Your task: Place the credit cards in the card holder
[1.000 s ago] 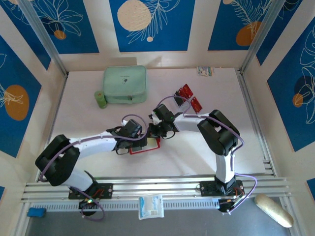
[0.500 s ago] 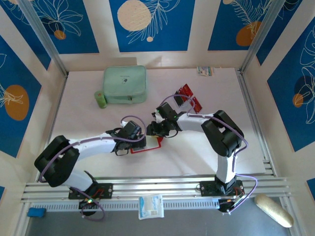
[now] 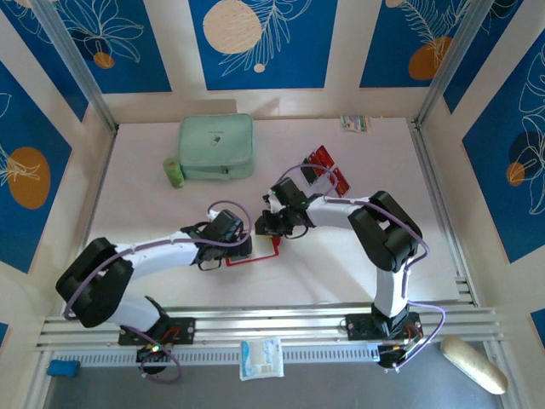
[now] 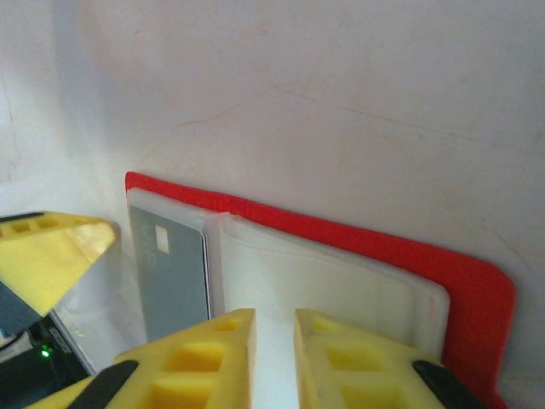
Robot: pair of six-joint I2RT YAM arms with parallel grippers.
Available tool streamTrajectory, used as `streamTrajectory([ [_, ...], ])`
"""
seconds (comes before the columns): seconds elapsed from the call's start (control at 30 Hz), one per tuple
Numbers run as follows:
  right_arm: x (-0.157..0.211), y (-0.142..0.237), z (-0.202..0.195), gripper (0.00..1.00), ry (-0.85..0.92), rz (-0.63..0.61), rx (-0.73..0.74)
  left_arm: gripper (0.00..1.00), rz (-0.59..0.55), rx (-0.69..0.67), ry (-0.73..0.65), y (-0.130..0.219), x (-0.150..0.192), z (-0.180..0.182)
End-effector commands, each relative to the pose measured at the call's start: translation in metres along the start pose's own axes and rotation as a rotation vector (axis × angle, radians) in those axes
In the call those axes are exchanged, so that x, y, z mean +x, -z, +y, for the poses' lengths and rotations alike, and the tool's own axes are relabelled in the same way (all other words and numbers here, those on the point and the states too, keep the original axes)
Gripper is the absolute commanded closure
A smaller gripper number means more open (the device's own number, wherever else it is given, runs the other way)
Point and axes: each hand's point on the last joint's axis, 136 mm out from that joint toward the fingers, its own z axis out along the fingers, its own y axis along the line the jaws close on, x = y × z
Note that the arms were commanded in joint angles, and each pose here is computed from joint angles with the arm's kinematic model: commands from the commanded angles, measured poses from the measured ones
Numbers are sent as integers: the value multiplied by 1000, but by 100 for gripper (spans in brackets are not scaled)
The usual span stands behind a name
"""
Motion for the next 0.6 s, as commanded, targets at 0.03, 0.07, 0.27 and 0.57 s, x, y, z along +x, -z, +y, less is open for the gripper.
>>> streamTrajectory([
  [0.03, -3, 18, 7, 91, 33, -10, -7, 0, -18, 29, 1, 15, -5, -5],
  [0.07, -3, 19, 6, 93, 45, -8, 4, 0, -24, 39, 1, 19, -7, -7],
  [0.27, -6, 19, -2, 100, 115, 18, 81, 0, -33, 60, 6, 29, -14, -15],
  [0.57, -8, 10, -17, 100, 166, 51, 154, 0, -32, 2, -51, 28, -10, -20],
])
